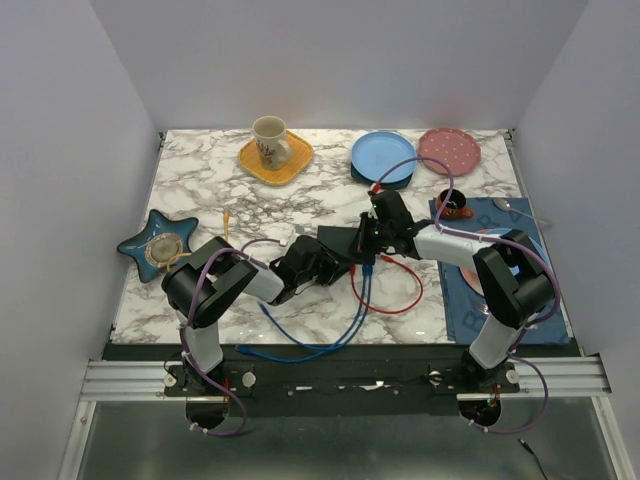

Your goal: Pull the plug from the switch port

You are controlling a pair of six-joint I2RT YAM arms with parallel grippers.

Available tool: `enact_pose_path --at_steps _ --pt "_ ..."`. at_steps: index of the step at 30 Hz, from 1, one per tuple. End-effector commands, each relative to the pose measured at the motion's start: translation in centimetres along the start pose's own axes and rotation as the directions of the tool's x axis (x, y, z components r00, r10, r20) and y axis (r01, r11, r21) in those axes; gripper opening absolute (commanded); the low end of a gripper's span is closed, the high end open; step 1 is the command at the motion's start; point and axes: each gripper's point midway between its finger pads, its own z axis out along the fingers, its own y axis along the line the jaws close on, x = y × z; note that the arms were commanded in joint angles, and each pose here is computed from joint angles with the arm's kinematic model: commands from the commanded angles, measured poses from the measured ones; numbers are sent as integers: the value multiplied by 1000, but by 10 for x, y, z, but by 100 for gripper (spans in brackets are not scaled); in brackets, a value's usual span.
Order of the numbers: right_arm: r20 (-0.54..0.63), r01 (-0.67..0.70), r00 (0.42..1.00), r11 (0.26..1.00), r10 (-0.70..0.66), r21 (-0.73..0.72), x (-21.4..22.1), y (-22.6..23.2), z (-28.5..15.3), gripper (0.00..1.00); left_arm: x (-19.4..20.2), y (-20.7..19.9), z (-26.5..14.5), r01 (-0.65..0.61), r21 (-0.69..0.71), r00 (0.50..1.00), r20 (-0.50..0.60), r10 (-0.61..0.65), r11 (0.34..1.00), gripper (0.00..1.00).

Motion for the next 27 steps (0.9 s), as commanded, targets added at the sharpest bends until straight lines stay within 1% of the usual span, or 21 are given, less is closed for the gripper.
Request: enact_pose_path --at_steps 1,2,3,6,9,14,15,17,18,21,27 --pt "-79 -13 997 998 17 57 27 -21 6 1 -14 33 6 -30 -122 996 77 40 992 43" --pt "-79 -13 997 998 17 57 27 -20 7 1 -15 34 6 -29 -128 996 79 40 991 43" --pt "-80 -11 997 998 16 59 27 -21 7 1 -14 35 6 -31 -131 996 76 41 991 40" --pt "-77 -11 997 998 15 61 26 -21 7 1 -11 38 7 -38 -137 997 60 46 990 35" --pt "-76 -8 997 998 12 62 26 -21 6 1 -7 42 9 -54 -143 998 32 59 988 34" --pt "-82 -10 997 998 15 62 28 -22 7 1 -7 44 10 -56 -150 997 36 62 987 34" --pt "-81 -11 997 998 16 62 28 -22 7 1 -8 44 10 -57 -152 997 38 64 987 28" --pt "-83 -11 996 998 17 63 29 -22 7 1 -9 44 11 -64 -160 997 39 72 985 20" --pt "-80 -11 997 998 16 65 28 -22 7 1 -8 45 11 -64 -163 997 39 72 985 11" --pt "-79 -9 997 998 14 64 28 -22 6 1 -10 47 10 -61 -167 997 41 69 984 0" --pt "-50 -9 999 999 11 50 19 -15 -3 1 -10 54 6 -69 -186 996 37 77 980 0"
